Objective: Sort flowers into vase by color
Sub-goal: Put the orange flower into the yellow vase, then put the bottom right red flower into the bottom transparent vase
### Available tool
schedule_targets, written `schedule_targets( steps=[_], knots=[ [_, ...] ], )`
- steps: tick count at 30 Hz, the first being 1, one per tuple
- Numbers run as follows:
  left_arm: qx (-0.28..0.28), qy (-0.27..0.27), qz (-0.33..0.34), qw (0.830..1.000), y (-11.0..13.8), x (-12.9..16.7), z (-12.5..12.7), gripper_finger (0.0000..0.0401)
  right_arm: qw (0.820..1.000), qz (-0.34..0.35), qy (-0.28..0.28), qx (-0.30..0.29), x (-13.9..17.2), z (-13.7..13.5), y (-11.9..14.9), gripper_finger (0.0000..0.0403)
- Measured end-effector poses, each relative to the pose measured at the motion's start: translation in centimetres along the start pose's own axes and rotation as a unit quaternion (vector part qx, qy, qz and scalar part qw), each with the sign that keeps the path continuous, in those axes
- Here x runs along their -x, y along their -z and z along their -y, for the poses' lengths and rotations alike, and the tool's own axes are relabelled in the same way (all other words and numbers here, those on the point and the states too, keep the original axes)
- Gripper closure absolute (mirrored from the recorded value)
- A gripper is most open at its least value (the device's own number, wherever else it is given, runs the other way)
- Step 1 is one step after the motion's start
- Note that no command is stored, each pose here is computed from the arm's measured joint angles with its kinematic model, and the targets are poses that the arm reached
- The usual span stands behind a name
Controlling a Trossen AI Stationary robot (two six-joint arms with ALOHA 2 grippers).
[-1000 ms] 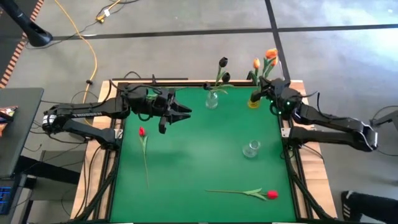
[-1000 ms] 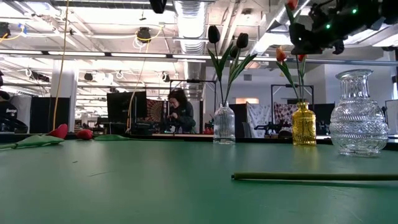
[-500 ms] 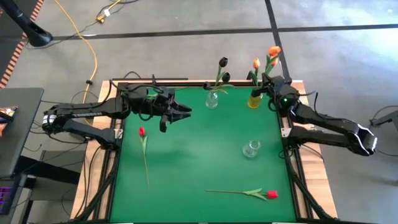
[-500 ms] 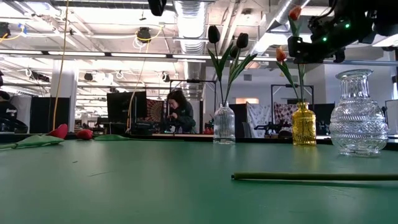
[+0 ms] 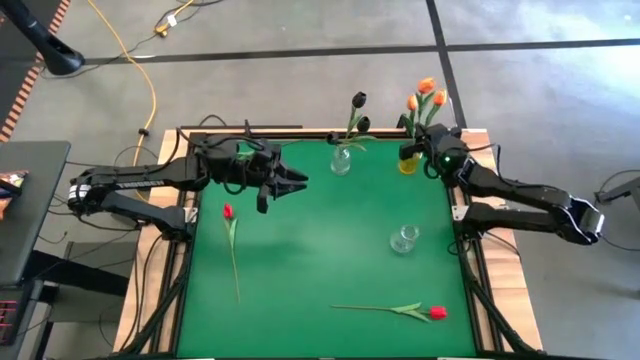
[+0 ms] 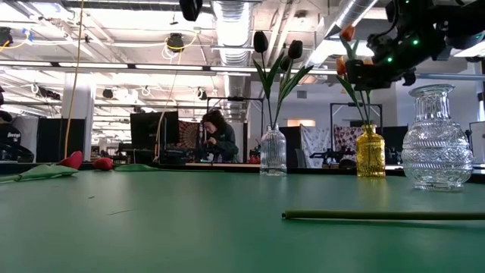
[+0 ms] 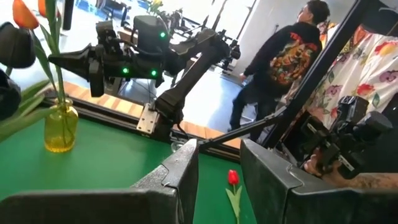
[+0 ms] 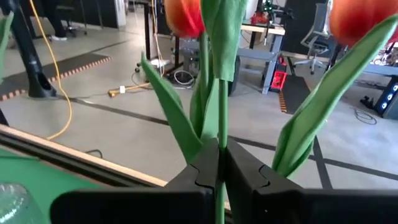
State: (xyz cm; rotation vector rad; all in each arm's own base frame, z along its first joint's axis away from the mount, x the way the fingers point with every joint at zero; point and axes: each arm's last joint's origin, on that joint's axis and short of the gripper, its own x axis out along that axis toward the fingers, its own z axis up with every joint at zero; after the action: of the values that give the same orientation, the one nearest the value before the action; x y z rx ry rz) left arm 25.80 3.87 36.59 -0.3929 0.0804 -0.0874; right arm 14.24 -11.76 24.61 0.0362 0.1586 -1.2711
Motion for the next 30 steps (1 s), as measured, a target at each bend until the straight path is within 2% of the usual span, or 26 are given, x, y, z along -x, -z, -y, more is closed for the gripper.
schedule_targets(
  steps=[7,13,17,21,25,30],
  knots=[
    [0.008,-0.001,-0.010,1.000,0.2,0.0,0.0,0.0294,1.000,-0.008,-0.001,0.007,0.6,0.4,0.0,0.0311],
    [0.008,0.003,-0.012,1.000,0.2,0.0,0.0,0.0294,1.000,-0.003,-0.003,0.002,1.5,1.1,-0.4,0.0243],
    [0.007,0.003,-0.012,1.000,0.2,0.0,0.0,0.0294,0.998,-0.009,-0.057,-0.005,2.3,1.3,-0.5,0.0199],
    [0.002,0.015,-0.017,1.000,0.3,0.0,0.1,0.0294,0.994,-0.032,-0.103,-0.012,3.3,1.3,-0.7,0.0172],
    [-0.007,0.029,-0.022,0.999,0.3,0.0,0.2,0.0294,0.986,-0.048,-0.158,-0.004,4.4,0.8,-1.3,0.0169],
    [-0.030,0.062,-0.033,0.997,0.4,0.0,0.5,0.0294,0.967,-0.039,-0.251,-0.005,5.9,-0.4,-2.4,0.0173]
  ],
)
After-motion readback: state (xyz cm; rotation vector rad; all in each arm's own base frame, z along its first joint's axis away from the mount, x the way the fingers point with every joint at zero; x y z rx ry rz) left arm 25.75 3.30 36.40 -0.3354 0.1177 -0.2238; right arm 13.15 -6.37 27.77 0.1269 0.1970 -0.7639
